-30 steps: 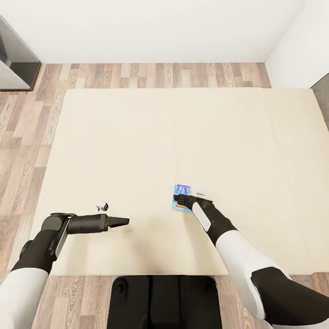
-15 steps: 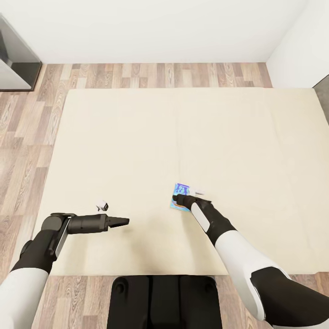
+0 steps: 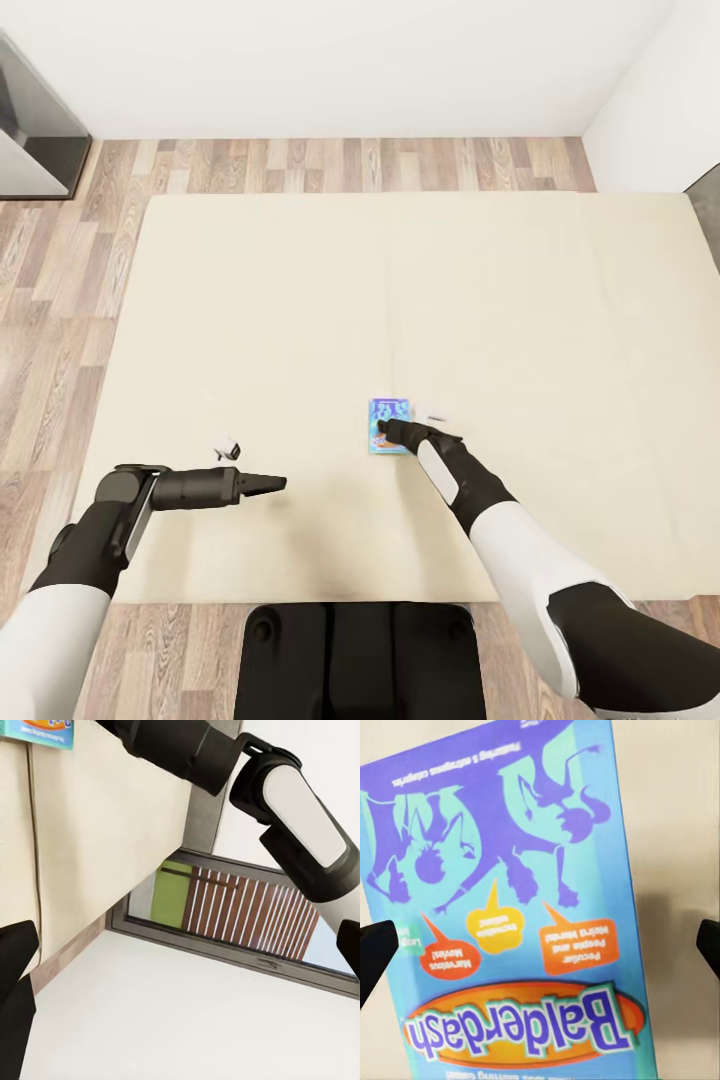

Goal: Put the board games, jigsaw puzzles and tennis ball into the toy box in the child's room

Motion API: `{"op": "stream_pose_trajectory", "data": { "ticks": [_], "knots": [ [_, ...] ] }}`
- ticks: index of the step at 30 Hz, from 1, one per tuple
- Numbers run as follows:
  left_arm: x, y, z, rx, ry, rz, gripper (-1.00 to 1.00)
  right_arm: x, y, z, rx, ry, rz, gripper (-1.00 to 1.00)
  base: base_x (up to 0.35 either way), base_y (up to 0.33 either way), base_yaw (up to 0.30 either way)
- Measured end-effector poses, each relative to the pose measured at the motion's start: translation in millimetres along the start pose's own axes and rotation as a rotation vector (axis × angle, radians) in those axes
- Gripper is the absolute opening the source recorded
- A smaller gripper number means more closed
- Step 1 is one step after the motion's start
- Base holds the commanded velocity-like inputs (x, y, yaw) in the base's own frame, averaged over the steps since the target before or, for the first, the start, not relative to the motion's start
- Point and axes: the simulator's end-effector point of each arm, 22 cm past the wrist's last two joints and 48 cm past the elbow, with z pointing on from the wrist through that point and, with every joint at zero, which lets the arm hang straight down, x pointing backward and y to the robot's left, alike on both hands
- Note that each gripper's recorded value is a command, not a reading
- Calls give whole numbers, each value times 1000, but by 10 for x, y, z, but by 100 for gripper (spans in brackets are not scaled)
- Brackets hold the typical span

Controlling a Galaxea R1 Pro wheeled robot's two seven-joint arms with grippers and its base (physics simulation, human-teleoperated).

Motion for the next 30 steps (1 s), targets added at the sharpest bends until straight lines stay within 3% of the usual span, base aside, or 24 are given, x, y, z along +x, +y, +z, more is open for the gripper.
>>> {"op": "stream_pose_trajectory", "data": {
  "ticks": [30],
  "knots": [
    [4, 1, 5, 0, 1, 0, 100, -122, 57, -46, -11, -4, -8, 100, 0, 0, 0]
  ]
}}
